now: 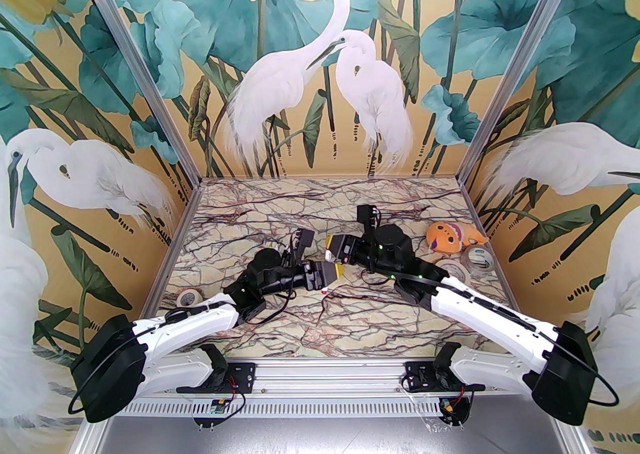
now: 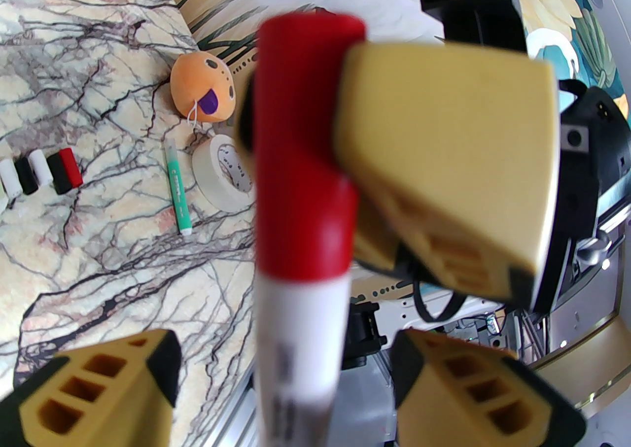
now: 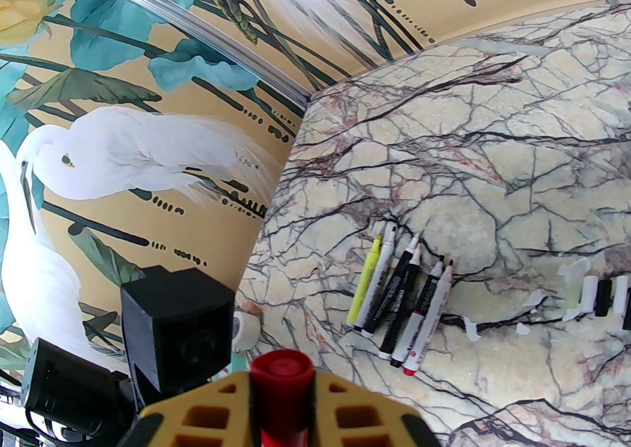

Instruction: Open the pen caps

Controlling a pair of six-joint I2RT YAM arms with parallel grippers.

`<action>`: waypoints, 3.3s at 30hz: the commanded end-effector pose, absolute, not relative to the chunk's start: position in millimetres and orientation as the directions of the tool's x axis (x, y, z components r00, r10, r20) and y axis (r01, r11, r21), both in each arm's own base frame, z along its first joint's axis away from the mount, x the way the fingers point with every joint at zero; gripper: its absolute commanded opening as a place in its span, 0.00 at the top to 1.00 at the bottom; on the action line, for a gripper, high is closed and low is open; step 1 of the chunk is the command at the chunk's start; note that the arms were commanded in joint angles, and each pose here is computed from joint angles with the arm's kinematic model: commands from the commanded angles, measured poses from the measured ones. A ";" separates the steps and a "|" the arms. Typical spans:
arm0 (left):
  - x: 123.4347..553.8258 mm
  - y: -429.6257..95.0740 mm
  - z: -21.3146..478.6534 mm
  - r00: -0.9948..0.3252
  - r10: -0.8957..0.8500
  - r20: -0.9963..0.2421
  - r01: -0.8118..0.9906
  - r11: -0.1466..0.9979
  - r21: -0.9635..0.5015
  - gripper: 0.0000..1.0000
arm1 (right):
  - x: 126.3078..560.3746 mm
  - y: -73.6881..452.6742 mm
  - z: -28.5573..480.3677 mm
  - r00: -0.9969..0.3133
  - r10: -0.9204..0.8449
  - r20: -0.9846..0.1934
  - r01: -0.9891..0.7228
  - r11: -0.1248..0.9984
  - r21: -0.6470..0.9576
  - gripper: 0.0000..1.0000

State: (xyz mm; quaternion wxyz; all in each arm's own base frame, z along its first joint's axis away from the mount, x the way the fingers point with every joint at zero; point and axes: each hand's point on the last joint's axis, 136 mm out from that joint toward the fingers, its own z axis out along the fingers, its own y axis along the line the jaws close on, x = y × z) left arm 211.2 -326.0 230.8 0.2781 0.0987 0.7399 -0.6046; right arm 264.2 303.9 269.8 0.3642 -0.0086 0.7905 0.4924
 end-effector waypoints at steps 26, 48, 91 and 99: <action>192.1 -318.6 209.5 -0.748 -0.049 -0.662 0.624 0.287 -0.727 0.87 | 250.6 295.7 258.6 -0.790 0.297 -0.537 -0.290 0.590 0.754 0.58; 177.7 -320.7 216.4 -0.733 0.017 -0.680 0.660 0.262 -0.704 0.88 | 246.8 318.0 258.0 -0.847 0.243 -0.474 -0.286 0.543 0.789 0.58; 157.0 -329.4 230.1 -0.754 0.043 -0.656 0.656 0.117 -0.746 0.90 | 237.4 309.1 327.9 -0.734 0.230 -0.639 -0.558 0.331 0.761 0.88; 167.0 -332.9 197.9 -0.740 0.093 -0.666 0.656 0.317 -0.685 0.94 | 252.8 291.6 323.2 -0.728 0.301 -0.617 -0.482 0.415 0.772 0.89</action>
